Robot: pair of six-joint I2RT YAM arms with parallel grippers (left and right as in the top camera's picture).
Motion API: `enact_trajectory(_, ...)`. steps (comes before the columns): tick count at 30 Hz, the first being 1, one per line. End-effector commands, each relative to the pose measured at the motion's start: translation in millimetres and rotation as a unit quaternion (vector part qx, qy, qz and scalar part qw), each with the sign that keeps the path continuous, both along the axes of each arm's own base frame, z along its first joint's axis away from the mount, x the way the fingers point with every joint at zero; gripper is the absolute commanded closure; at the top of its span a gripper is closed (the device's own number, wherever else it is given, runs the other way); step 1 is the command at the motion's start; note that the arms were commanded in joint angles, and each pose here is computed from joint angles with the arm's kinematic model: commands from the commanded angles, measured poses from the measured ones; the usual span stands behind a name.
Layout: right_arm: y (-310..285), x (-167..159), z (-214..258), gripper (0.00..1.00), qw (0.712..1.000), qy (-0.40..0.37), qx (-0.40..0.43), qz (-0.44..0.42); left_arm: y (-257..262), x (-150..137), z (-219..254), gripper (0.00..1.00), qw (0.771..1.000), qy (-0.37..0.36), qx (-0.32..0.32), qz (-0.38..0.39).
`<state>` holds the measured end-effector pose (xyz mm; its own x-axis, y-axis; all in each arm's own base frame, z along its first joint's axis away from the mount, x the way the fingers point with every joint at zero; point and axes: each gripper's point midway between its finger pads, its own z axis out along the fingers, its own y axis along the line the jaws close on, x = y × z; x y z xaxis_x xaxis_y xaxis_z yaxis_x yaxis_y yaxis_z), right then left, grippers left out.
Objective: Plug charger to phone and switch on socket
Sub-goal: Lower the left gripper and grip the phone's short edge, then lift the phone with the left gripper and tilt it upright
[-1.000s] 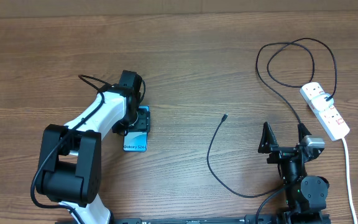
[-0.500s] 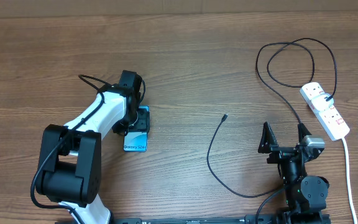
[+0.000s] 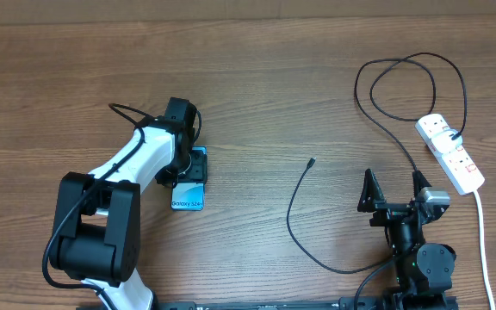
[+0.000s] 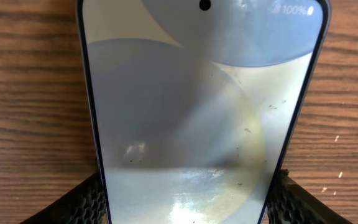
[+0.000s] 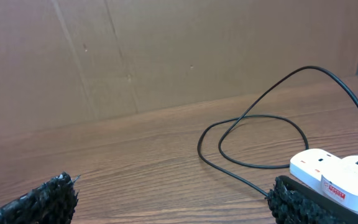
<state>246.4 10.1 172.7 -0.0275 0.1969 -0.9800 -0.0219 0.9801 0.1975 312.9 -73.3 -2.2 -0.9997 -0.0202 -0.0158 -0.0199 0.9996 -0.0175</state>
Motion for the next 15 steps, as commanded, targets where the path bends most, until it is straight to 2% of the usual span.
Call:
enact_trajectory(1,0.8,0.1,-2.0,0.0,1.0,-0.001,-0.002,0.002,-8.3,-24.0,-18.6,0.49,0.998,0.053,-0.021,-0.005)
enact_trajectory(15,0.8,0.1,-2.0,0.0,1.0,-0.001,-0.002,0.002,-8.5,-23.3,-15.3,0.48,0.998,0.056,-0.02,-0.005)
